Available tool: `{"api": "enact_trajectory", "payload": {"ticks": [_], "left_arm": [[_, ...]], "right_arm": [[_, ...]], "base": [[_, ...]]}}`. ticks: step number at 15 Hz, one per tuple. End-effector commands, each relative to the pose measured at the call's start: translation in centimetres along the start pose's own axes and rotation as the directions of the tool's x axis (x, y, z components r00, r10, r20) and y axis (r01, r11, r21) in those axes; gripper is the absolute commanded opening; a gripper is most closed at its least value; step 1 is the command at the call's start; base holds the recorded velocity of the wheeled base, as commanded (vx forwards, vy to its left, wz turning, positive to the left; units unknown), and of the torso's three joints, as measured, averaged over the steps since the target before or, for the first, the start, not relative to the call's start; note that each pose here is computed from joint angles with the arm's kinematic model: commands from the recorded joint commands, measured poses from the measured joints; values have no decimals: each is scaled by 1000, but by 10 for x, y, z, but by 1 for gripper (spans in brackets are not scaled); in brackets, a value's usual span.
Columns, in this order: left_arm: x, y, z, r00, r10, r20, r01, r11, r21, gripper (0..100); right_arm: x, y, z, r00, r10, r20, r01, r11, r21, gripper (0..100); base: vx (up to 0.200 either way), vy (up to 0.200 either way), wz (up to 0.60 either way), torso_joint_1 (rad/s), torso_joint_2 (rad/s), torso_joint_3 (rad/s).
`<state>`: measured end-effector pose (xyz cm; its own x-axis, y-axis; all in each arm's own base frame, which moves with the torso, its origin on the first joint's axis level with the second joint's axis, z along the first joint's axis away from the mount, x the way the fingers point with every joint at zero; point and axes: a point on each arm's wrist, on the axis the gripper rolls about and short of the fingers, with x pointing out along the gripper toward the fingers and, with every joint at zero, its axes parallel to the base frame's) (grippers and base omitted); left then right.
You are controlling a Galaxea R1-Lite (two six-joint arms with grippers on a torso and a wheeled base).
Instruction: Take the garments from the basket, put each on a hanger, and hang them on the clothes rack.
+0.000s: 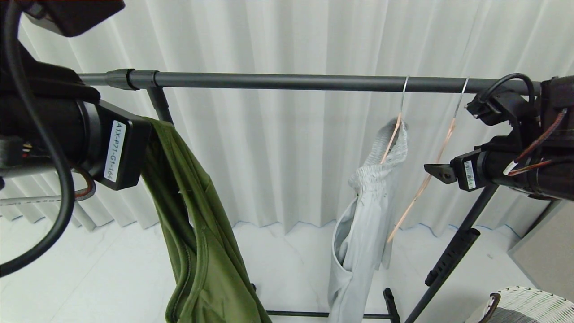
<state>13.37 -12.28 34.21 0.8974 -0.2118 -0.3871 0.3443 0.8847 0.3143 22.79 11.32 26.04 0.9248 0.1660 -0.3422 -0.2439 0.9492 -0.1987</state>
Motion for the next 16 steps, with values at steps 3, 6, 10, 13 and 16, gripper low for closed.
{"api": "enact_trajectory", "payload": {"ticks": [3,6,10,13,16], "left_arm": [[0,0,-1,1000,0,-2,0,1000,1,0],[0,0,-1,1000,0,-2,0,1000,1,0],[0,0,1,1000,2,13,-2,1000,-8,0],[0,0,1,1000,2,15,-2,1000,-9,0],[0,0,1,1000,2,16,-2,1000,-9,0]], "right_arm": [[3,-1,-5,1000,-8,-27,8,1000,-4,100],[2,-4,-8,999,-25,-34,25,1000,-2,100],[-3,-6,-8,999,-35,-27,35,999,21,100],[0,-5,-12,998,-32,-53,37,995,96,100],[5,-2,-17,995,-24,-97,41,982,186,100]], "base": [[0,0,0,0,0,0],[0,0,0,0,0,0],[0,0,0,0,0,0],[0,0,0,0,0,0],[0,0,0,0,0,0]]}}
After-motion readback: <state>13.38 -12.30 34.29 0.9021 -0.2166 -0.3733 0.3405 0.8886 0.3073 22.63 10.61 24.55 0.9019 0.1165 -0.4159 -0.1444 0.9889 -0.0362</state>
